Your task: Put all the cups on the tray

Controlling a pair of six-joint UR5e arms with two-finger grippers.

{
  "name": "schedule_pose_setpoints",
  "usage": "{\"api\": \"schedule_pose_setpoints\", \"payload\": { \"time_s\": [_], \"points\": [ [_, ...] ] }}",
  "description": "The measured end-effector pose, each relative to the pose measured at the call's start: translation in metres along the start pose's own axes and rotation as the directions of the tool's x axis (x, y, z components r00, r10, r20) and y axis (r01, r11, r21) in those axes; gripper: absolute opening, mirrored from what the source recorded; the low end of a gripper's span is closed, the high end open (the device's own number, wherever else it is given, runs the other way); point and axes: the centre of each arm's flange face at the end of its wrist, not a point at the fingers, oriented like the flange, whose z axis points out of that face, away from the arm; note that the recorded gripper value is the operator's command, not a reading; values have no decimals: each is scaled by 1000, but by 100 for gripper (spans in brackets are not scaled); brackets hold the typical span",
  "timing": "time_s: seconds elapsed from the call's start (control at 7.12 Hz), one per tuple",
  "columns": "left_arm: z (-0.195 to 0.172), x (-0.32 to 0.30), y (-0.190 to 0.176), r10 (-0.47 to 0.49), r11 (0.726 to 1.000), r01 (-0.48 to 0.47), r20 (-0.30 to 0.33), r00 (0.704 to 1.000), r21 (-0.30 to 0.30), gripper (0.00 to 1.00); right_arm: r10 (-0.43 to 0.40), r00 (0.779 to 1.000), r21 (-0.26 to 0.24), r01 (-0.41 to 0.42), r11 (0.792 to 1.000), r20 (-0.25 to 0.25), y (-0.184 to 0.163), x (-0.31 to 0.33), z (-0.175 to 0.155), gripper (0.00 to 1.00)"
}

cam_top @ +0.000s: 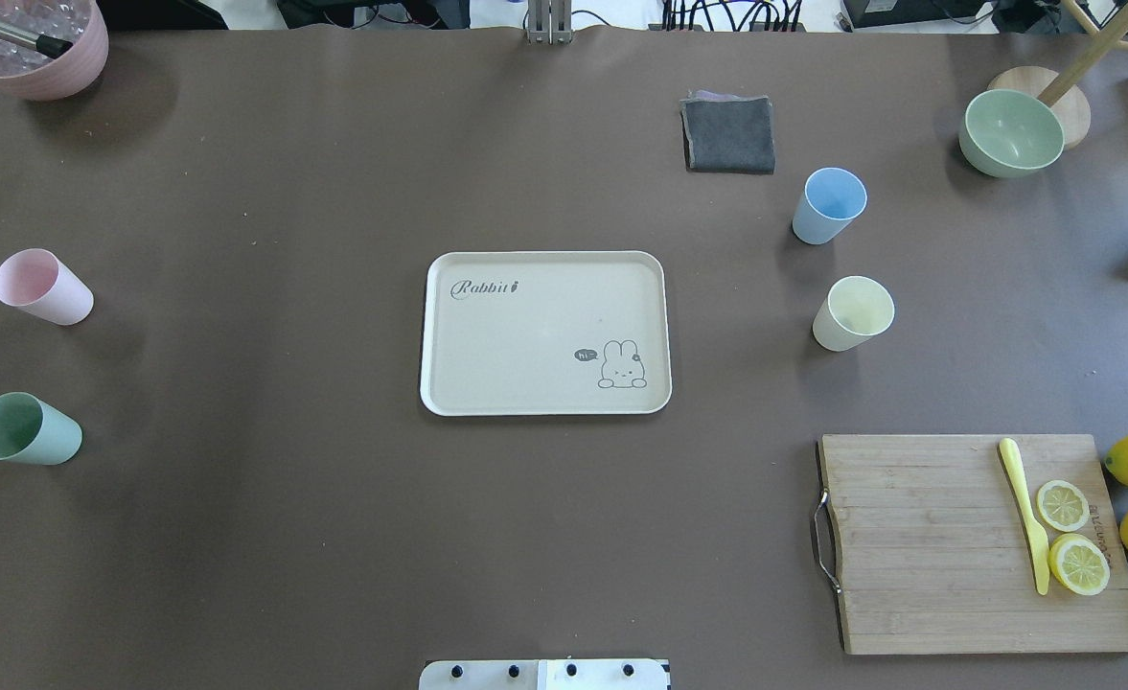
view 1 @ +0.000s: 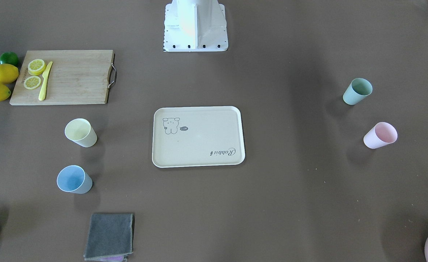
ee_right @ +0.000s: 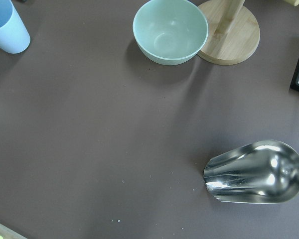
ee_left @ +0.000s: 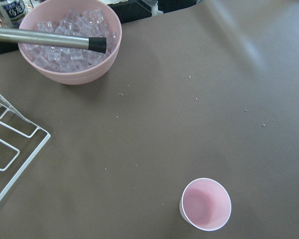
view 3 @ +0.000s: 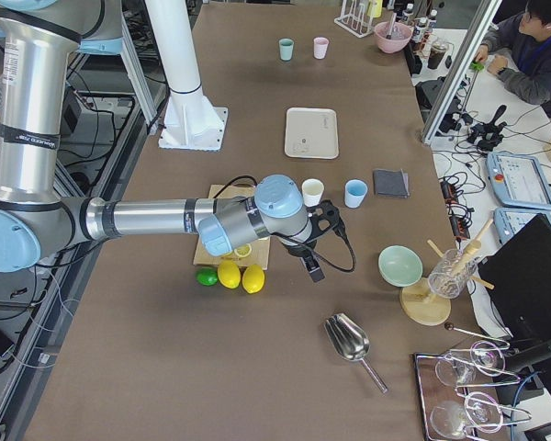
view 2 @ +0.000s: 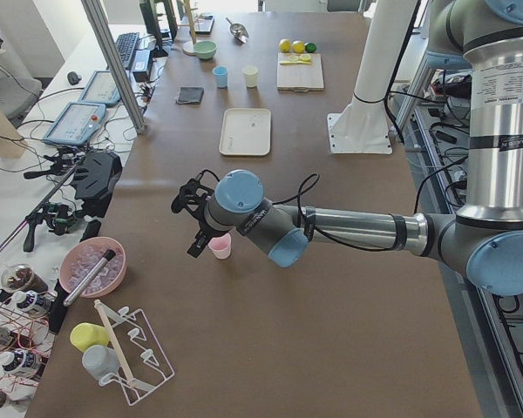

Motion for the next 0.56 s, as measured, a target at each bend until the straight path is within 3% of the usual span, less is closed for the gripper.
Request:
{"api": "schedule_pose_setpoints", "payload": {
  "time_s": [0.14,0.28,0.56],
  "points": [
    [1,0,3,-14,1000,15,-7,1000,18,98,16,1000,32,-16,999,0,6,-3,-2,100],
    [6,10,3,-75,997,76,-33,997,22,98,109,994,55,-110,992,12,6,-11,-3,100],
    [28,46,23,-220,976,219,-100,971,-12,98,308,950,43,-311,950,51,-14,-56,8,100]
  ]
}}
